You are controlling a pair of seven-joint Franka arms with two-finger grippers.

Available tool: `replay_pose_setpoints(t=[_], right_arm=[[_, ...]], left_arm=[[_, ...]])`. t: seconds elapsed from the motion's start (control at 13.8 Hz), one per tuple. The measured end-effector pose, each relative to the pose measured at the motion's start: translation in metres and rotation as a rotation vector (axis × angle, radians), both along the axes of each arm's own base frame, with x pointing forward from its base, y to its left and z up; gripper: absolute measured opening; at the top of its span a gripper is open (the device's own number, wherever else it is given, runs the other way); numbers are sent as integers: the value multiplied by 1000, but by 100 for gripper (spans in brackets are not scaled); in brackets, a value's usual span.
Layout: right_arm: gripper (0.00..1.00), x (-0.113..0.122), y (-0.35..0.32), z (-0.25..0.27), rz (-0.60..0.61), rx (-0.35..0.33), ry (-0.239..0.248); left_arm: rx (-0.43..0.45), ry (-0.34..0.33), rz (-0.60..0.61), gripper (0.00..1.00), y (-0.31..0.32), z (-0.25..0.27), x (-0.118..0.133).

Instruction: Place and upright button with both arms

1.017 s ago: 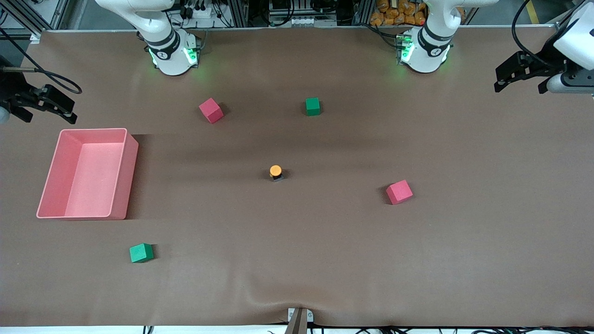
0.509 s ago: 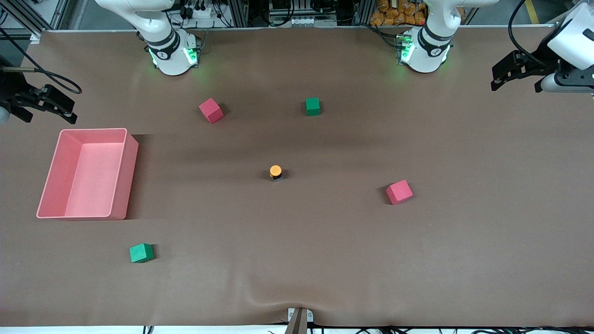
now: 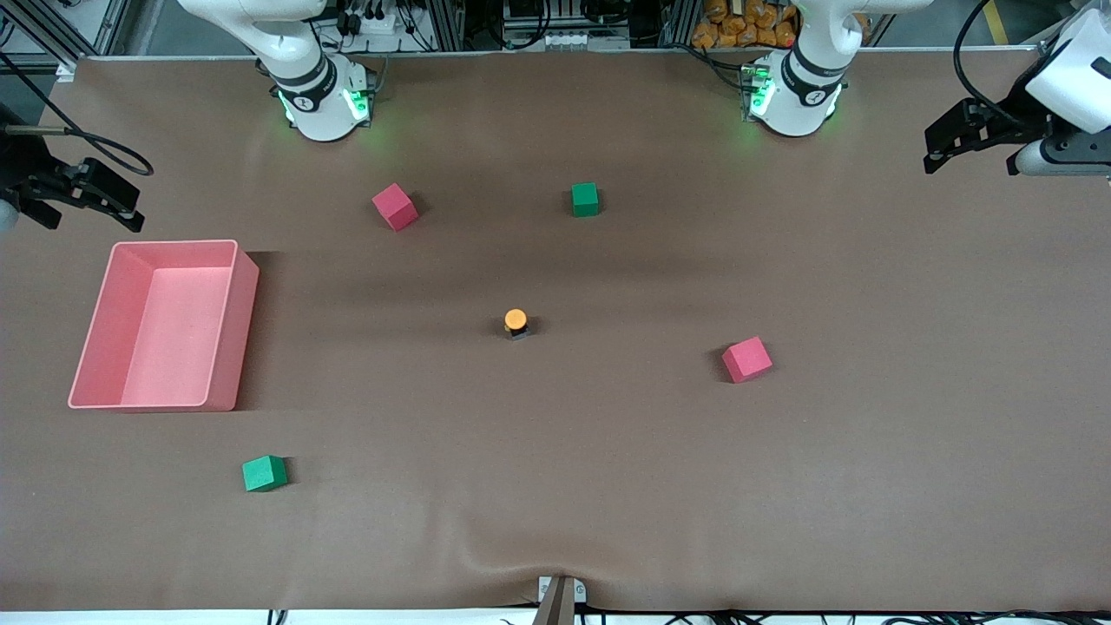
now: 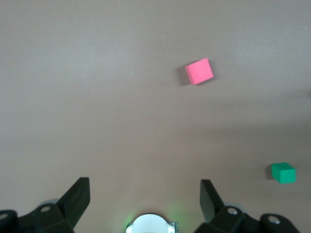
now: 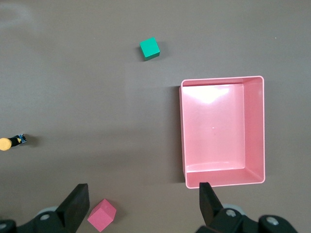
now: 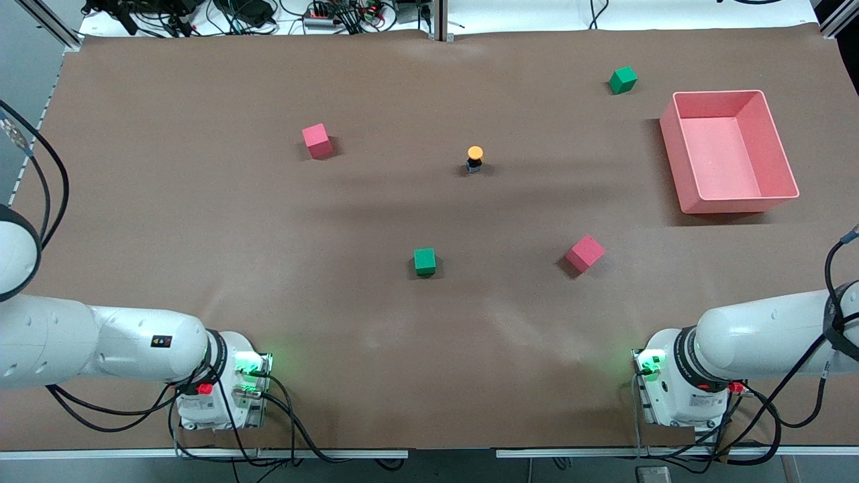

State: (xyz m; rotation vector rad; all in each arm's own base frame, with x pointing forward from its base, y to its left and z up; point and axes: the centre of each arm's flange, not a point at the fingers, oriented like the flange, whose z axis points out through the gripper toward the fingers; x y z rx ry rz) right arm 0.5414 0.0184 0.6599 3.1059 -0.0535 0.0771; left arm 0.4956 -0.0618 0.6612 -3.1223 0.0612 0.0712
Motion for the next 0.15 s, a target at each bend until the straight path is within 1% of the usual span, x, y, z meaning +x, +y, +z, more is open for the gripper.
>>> replay_pose_setpoints(t=[0.15], right_arm=[[100, 0, 0, 0, 0, 0, 0]], left_arm=[[0, -3, 1, 100, 0, 1, 0]])
